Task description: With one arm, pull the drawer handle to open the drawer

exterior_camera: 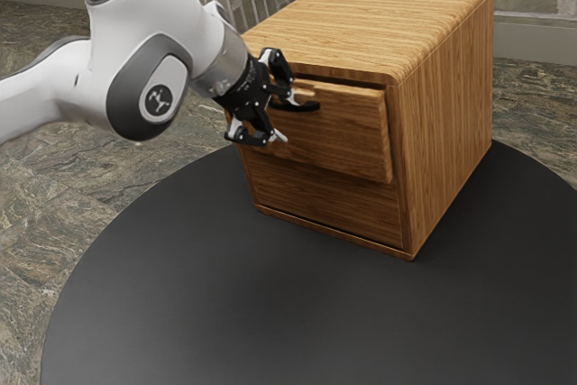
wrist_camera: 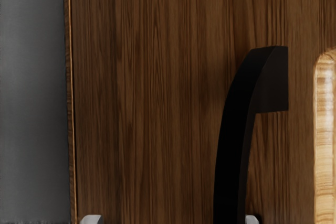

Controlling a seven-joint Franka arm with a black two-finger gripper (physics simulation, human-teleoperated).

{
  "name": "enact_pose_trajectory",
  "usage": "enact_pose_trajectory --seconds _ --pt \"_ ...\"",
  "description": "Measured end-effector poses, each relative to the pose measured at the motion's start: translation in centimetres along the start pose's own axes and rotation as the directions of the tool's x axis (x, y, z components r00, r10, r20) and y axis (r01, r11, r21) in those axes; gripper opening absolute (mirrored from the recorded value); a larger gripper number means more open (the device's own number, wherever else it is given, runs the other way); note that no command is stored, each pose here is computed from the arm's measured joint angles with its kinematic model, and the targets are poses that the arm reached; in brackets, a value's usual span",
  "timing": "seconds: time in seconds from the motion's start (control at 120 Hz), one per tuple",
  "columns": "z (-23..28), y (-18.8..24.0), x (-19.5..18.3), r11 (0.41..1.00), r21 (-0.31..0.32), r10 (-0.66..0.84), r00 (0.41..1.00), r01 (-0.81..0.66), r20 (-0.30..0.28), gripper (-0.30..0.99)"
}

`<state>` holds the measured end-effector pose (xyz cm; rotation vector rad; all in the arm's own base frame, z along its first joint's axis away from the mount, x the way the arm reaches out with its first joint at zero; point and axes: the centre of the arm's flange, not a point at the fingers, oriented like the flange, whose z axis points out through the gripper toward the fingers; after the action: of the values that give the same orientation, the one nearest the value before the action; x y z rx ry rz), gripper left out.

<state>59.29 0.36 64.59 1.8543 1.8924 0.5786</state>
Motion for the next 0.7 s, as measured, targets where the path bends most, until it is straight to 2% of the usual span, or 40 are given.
enact_pose_trajectory --seconds 0.433,0.7 --pt "-1.9 -1.0 0.6 0.999 0.039 0.011 1.0 -0.011 -0.001 0.02" --pt "-3.1 -2.5 1.1 0.998 0.06 0.015 1.0 -0.015 0.002 -0.04"
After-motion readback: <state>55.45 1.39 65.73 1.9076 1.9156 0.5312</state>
